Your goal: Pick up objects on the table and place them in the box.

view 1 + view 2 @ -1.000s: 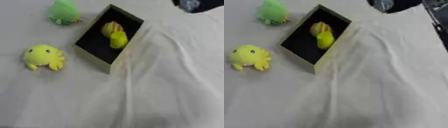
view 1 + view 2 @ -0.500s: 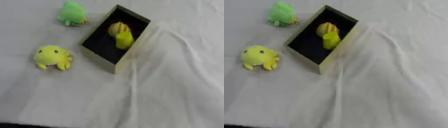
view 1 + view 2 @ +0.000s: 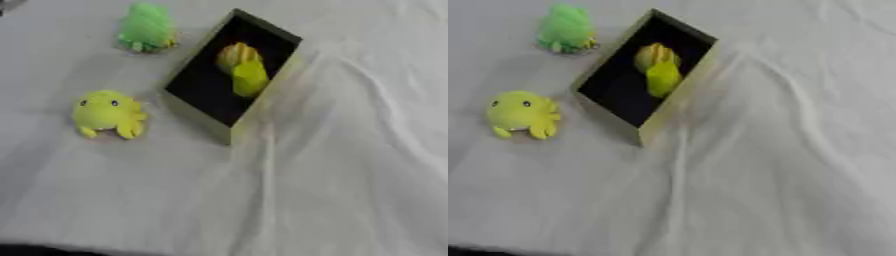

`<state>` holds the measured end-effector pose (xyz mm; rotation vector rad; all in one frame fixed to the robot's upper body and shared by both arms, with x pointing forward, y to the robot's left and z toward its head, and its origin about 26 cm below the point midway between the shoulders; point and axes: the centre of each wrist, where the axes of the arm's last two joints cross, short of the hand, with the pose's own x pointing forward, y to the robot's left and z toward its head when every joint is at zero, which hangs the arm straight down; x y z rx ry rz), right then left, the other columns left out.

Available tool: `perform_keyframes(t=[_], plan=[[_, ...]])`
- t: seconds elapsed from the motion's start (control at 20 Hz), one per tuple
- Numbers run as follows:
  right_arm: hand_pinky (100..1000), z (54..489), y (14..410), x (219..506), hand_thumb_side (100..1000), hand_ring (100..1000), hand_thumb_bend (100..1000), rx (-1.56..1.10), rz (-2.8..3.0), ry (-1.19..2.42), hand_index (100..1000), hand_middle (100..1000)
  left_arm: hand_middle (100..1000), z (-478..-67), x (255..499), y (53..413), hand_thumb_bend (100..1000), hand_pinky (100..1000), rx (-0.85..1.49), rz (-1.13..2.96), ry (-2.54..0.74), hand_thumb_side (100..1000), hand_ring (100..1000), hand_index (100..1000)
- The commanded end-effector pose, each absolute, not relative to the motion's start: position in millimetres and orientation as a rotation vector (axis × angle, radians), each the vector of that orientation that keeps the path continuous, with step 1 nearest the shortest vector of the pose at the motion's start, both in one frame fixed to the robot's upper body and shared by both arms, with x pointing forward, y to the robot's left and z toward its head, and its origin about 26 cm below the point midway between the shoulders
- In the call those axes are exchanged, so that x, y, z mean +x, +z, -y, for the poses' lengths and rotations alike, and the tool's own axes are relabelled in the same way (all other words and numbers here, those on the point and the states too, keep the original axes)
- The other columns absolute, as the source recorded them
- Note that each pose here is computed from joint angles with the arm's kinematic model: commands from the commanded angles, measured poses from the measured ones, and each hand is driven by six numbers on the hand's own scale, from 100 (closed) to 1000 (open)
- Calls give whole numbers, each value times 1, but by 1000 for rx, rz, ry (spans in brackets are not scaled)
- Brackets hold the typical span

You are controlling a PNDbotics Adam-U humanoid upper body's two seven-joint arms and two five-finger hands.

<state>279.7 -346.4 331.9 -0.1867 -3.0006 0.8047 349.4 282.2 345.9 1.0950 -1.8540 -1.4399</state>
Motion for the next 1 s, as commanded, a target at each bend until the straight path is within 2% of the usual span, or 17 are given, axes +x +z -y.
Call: perform_keyframes(t=[0.05,0.1,0.15,0.2,0.25,0.65,1.0], plan=[[886,346,343,274,371,920,100,-215,3024,869,812,649,785,-283,350,355,617,834,1117,1712,-1570,652,806,925],[888,346,343,274,370,922,100,-215,3024,872,813,651,790,-281,351,354,621,849,1103,1682,-1603,599,819,927],[889,346,342,274,361,925,100,-219,3022,877,813,652,799,-278,353,352,704,868,1088,1654,-1638,564,834,934],[890,346,342,274,381,926,100,-223,3018,883,813,651,803,-276,353,352,681,876,1077,1633,-1665,552,841,936],[891,346,341,274,384,926,100,-227,3013,888,812,649,807,-274,354,352,698,886,1064,1614,-1689,533,849,934],[893,345,338,275,389,925,100,-228,2991,911,810,639,810,-258,362,346,744,900,949,1483,-1816,491,862,926],[896,345,334,276,396,928,100,-224,2974,916,808,633,803,-257,376,335,727,887,877,1366,-1844,481,854,912]])
